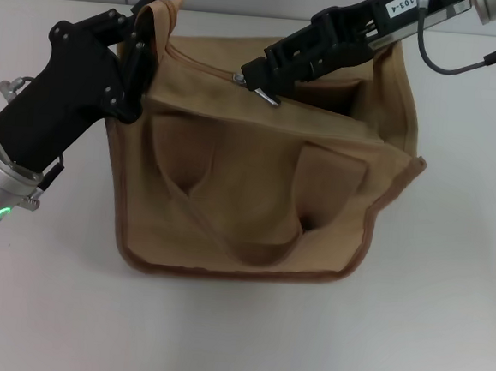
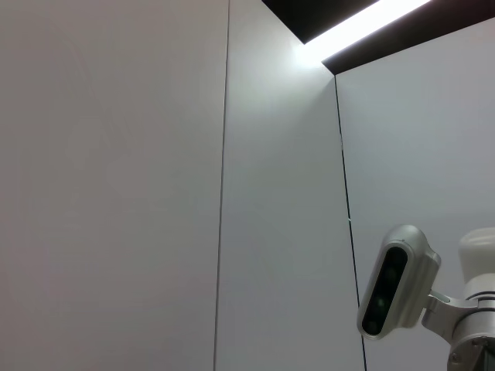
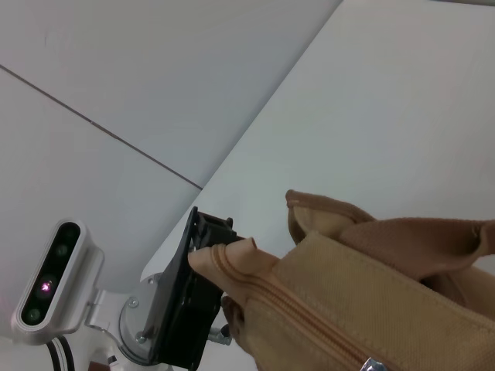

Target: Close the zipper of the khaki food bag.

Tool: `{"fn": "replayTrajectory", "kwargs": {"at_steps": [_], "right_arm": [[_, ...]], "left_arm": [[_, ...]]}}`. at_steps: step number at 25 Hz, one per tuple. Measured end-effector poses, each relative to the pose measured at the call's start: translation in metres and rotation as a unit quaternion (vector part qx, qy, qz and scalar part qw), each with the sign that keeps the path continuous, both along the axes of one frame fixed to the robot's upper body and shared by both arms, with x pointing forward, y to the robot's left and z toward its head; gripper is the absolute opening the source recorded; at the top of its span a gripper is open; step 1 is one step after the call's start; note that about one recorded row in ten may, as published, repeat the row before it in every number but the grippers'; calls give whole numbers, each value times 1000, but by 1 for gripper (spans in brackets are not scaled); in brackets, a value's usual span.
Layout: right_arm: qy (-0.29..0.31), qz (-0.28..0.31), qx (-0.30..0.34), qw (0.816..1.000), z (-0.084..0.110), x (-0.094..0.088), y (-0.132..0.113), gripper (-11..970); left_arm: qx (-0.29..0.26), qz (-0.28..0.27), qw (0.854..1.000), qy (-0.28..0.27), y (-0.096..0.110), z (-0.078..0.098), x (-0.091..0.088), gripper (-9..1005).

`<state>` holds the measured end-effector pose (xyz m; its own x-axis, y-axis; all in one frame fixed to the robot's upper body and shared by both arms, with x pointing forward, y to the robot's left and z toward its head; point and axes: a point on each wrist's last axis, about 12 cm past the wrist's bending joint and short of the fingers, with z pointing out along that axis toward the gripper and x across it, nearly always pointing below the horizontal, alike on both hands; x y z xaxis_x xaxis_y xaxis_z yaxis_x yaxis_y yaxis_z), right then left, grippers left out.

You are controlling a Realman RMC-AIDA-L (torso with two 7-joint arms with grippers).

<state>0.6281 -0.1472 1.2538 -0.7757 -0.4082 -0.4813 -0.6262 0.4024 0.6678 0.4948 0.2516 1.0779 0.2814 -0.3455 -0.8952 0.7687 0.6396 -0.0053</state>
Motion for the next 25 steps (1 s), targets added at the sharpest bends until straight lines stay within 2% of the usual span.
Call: {"fn": "replayTrajectory", "kwargs": {"at_steps": [25], "right_arm": [[3,16,-10,1000,-9,-5,9,547]], "left_arm": [[0,1,1000,0,0,0,0,21]]}}
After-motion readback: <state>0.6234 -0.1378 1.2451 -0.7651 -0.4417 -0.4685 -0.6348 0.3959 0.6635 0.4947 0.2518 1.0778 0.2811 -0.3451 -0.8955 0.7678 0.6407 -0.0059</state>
